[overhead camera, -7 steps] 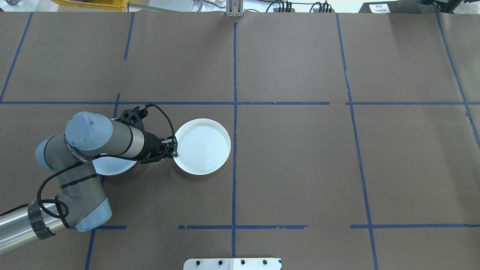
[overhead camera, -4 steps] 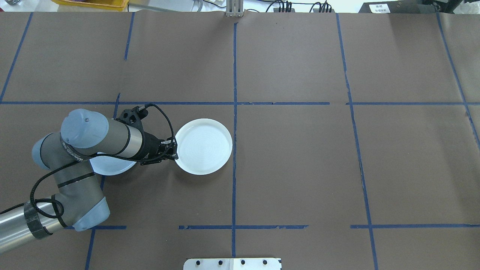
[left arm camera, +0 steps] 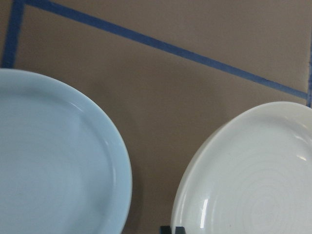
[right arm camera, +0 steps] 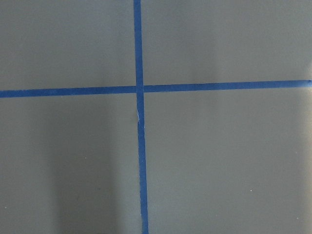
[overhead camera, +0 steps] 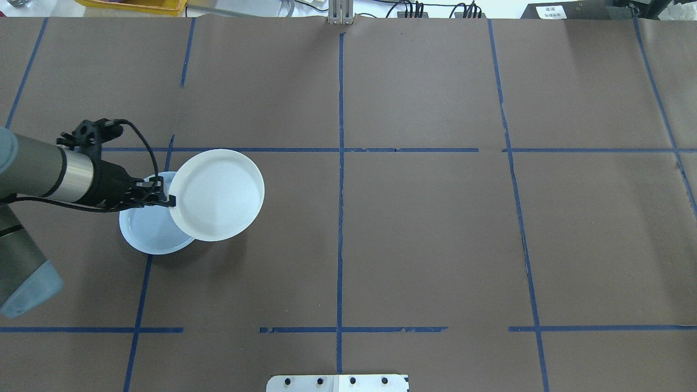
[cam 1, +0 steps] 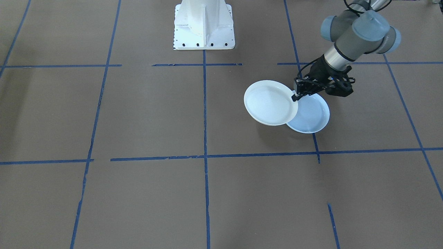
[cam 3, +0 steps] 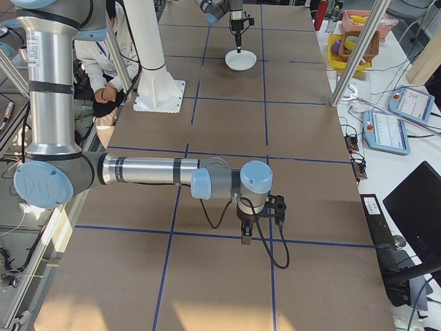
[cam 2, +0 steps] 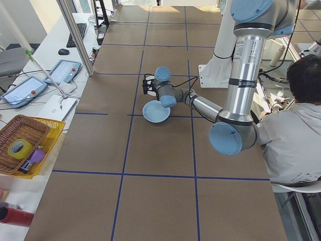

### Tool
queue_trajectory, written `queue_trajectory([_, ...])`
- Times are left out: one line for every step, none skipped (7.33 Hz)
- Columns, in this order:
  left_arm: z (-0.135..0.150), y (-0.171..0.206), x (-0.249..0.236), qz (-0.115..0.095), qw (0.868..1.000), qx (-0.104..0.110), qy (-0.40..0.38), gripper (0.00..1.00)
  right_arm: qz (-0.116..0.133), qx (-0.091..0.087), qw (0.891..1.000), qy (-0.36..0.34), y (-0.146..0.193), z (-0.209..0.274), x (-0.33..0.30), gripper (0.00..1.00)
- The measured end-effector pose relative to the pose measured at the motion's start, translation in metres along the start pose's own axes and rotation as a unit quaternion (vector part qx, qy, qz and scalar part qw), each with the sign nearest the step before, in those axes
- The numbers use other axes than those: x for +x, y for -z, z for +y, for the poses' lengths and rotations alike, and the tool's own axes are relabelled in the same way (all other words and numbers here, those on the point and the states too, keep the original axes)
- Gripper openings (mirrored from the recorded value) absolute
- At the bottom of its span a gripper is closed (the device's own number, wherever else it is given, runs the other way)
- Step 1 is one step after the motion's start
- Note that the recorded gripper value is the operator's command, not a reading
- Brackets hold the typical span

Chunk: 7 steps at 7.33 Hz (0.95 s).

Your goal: Stack plate in center

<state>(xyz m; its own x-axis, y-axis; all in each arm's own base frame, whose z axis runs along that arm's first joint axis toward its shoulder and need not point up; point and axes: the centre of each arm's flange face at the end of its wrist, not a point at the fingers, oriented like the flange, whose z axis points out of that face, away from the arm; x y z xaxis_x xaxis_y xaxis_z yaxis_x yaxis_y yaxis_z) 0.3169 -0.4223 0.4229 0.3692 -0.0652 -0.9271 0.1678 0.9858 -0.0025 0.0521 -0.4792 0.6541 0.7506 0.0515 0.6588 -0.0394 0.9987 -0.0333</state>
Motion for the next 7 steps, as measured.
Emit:
queue_trajectory([0.001,0.012,-0.033,0.0,1.0,-0.001,-0.016,0.0,0.0,0.0,1.0,0.0,0.0,0.0,0.0,1.0])
queue_trajectory([0.003,0.017,-0.06,0.001,1.0,-0.012,-0.02,0.0,0.0,0.0,1.0,0.0,0.0,0.0,0.0,1.0])
queue_trajectory([0.004,0.014,-0.079,-0.002,1.0,-0.023,-0.018,0.0,0.0,0.0,1.0,0.0,0.0,0.0,0.0,1.0])
queue_trajectory([0.003,0.009,-0.092,-0.007,0.999,-0.029,-0.013,0.0,0.0,0.0,1.0,0.0,0.0,0.0,0.0,1.0])
queue_trajectory([0.004,0.006,-0.098,-0.01,0.999,-0.036,-0.01,0.0,0.0,0.0,1.0,0.0,0.0,0.0,0.0,1.0])
queue_trajectory([0.003,0.007,-0.1,-0.008,0.999,-0.044,-0.007,0.0,0.0,0.0,1.0,0.0,0.0,0.0,0.0,1.0])
queue_trajectory([0.002,0.009,-0.103,-0.005,0.999,-0.052,-0.003,0.0,0.0,0.0,1.0,0.001,0.0,0.0,0.0,1.0])
